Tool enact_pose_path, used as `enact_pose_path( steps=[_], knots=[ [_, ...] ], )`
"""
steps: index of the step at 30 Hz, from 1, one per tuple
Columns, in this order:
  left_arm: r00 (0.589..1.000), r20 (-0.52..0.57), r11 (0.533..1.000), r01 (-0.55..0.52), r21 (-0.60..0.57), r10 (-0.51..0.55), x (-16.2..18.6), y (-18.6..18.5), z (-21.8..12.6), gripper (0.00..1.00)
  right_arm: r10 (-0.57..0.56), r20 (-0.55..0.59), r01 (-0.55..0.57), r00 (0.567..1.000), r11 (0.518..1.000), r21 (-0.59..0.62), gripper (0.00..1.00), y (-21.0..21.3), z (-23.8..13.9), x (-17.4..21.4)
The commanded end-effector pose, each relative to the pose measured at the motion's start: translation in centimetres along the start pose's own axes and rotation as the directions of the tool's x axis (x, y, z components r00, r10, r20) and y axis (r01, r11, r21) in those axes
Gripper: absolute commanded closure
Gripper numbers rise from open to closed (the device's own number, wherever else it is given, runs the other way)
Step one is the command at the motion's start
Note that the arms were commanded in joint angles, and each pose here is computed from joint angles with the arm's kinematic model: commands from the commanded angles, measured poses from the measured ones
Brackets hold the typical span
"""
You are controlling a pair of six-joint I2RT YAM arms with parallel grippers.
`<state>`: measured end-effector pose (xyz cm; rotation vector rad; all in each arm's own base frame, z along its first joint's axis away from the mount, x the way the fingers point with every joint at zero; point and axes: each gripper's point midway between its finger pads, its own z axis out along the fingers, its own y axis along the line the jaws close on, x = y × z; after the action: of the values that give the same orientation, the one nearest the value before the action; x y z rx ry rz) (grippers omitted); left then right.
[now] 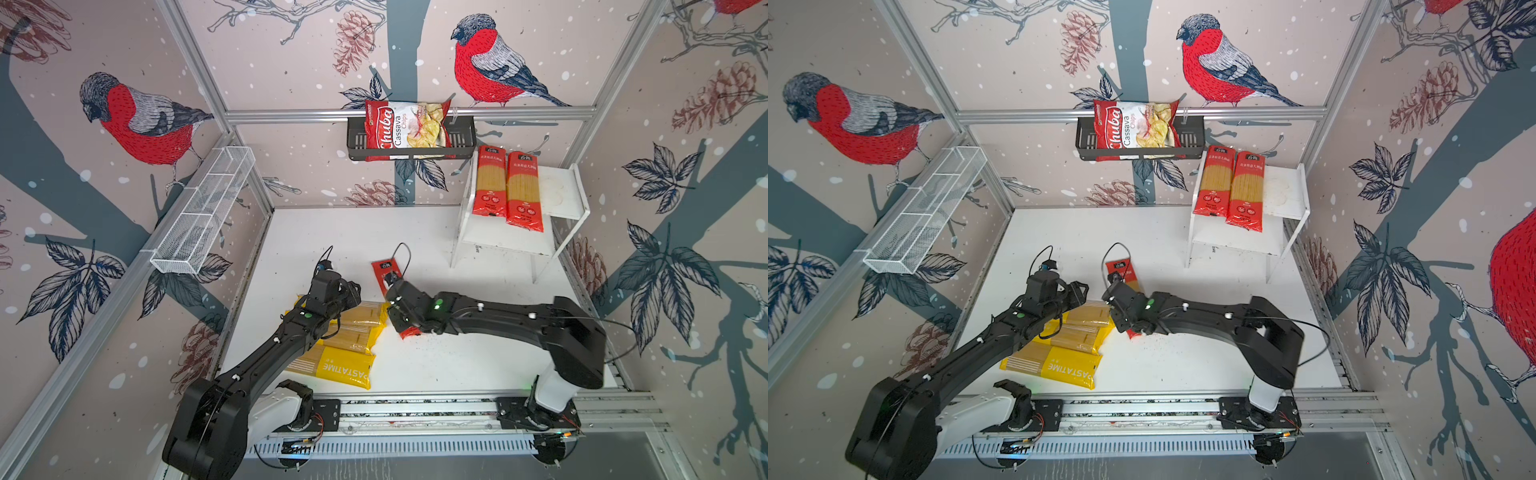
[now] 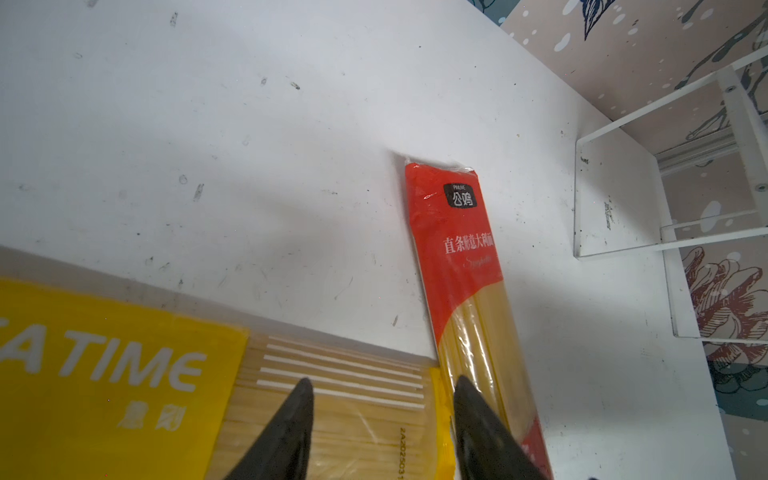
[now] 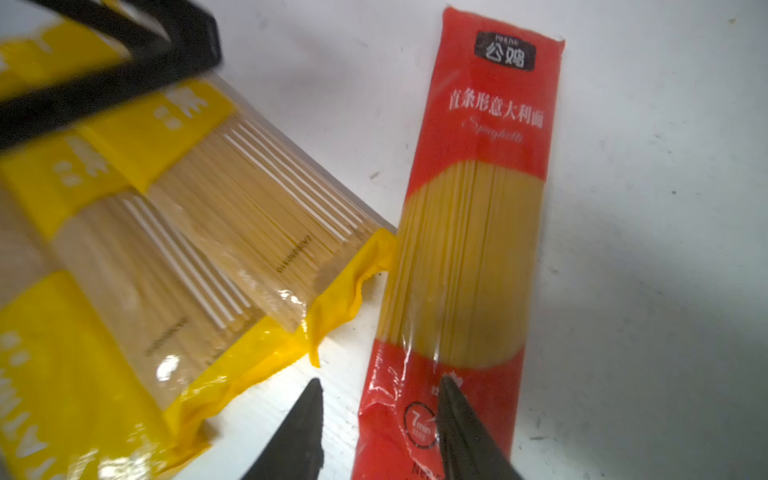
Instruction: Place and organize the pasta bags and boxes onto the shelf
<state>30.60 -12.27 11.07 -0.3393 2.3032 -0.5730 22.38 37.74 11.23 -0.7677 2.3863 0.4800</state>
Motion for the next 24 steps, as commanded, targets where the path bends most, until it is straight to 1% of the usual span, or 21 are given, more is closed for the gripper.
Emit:
enact_pose_path(
  steps=[1,4,5,8,10,13,15,18,21,24],
  knots=[
    [0.999,-0.042,0.997,-0.013,0.082,0.016,0.4,-1.6,0.3,0.39,0.108,0.008,-0.104,0.994,0.977,-0.186,0.54,1.0,-1.4,-0.9],
    [0.995,-0.097,0.982,0.010,0.190,0.008,1.4,-3.4,1.2,0.33,0.213,-0.003,-0.211,0.977,0.963,-0.166,0.54,-2.4,-1.3,0.0],
    [0.994,-0.112,0.978,0.011,0.208,0.013,1.9,-4.0,1.6,0.32,0.239,-0.003,-0.237,0.971,0.959,-0.154,0.54,-3.3,-1.2,0.4],
    [0.984,-0.156,0.975,-0.049,0.217,0.084,3.2,-5.7,3.0,0.28,0.321,-0.003,-0.318,0.947,0.936,-0.154,0.54,-5.7,-0.8,1.5],
    [0.976,-0.191,0.973,-0.063,0.223,0.107,3.7,-6.5,4.1,0.27,0.376,-0.005,-0.370,0.927,0.909,-0.190,0.53,-6.8,-0.6,1.6],
    [0.971,-0.213,0.974,-0.064,0.219,0.112,4.2,-6.6,5.6,0.27,0.408,-0.012,-0.400,0.913,0.890,-0.218,0.53,-7.7,0.0,1.6],
    [0.967,-0.228,0.976,-0.065,0.207,0.112,4.5,-6.4,6.3,0.27,0.408,-0.027,-0.404,0.912,0.888,-0.218,0.53,-7.9,0.7,1.9],
    [0.967,-0.231,0.980,-0.065,0.188,0.109,4.6,-6.1,7.0,0.27,0.432,-0.054,-0.433,0.900,0.876,-0.215,0.53,-8.5,2.0,2.7],
    [0.969,-0.233,0.985,-0.046,0.168,0.085,4.8,-5.4,7.5,0.27,0.456,-0.075,-0.460,0.887,0.859,-0.226,0.54,-8.7,2.9,3.1],
    [0.974,-0.223,0.985,-0.012,0.172,0.051,4.7,-5.1,7.7,0.28,0.470,-0.093,-0.477,0.878,0.842,-0.251,0.54,-8.4,3.6,3.3]
  ],
)
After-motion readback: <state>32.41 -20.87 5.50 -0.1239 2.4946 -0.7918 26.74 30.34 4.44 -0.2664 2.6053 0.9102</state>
